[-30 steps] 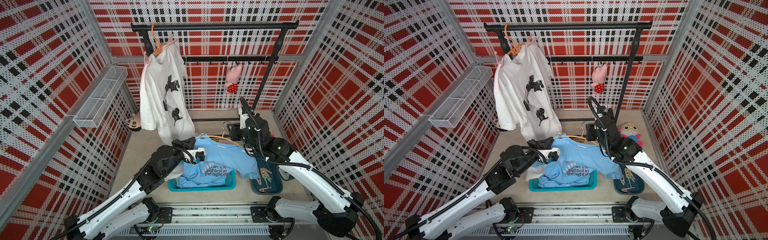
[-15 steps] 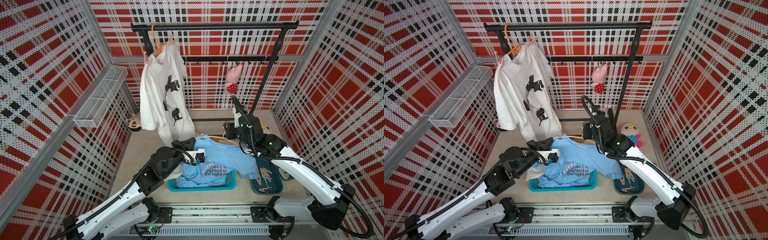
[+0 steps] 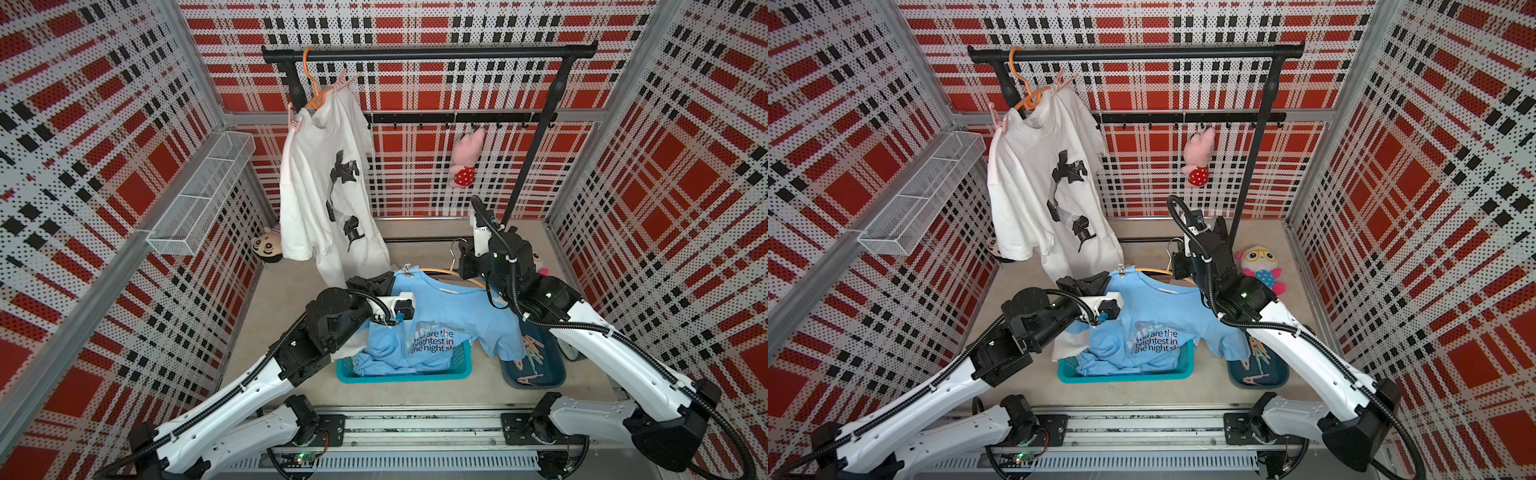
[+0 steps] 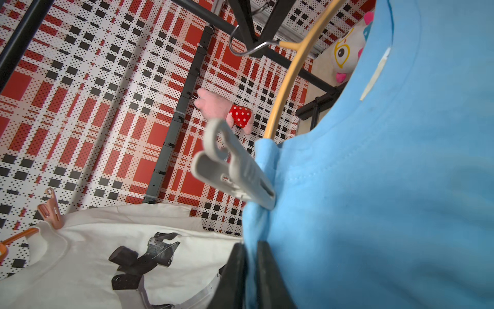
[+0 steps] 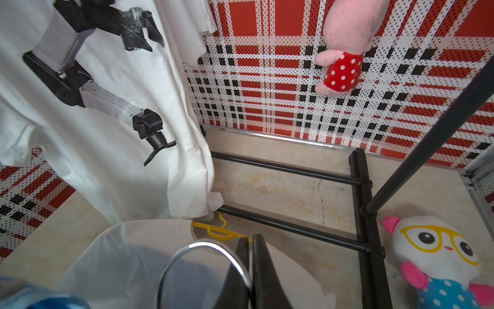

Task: Use clothespins to secure the t-shirt on both sides of the hanger
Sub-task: Hang the hanger on the clothesline.

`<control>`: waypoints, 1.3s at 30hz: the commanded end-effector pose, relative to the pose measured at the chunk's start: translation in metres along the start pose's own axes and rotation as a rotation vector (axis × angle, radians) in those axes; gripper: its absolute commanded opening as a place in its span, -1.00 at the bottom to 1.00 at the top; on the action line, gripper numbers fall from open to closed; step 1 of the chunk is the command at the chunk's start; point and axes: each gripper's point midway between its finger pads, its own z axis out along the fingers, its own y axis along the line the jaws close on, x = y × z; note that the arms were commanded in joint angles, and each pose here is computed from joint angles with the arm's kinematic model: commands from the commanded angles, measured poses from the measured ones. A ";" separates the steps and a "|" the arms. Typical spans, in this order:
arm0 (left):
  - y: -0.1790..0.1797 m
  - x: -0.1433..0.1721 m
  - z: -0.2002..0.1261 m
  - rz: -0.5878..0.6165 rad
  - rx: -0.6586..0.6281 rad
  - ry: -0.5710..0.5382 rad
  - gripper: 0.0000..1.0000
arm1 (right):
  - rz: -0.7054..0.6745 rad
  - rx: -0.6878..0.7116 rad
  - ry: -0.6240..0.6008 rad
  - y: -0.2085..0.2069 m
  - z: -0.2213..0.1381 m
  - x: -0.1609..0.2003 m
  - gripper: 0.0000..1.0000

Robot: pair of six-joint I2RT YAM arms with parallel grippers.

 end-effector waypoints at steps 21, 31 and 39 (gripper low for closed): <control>0.037 -0.006 -0.022 -0.478 0.305 -0.240 0.39 | -0.147 -0.308 -0.384 0.041 -0.081 -0.080 -1.00; 0.020 0.002 -0.022 -0.437 0.420 -0.207 0.35 | -0.203 -0.535 -0.450 0.071 -0.125 -0.092 -1.00; 0.014 0.010 -0.018 -0.427 0.444 -0.161 0.26 | -0.211 -0.585 -0.479 0.077 -0.138 -0.098 -1.00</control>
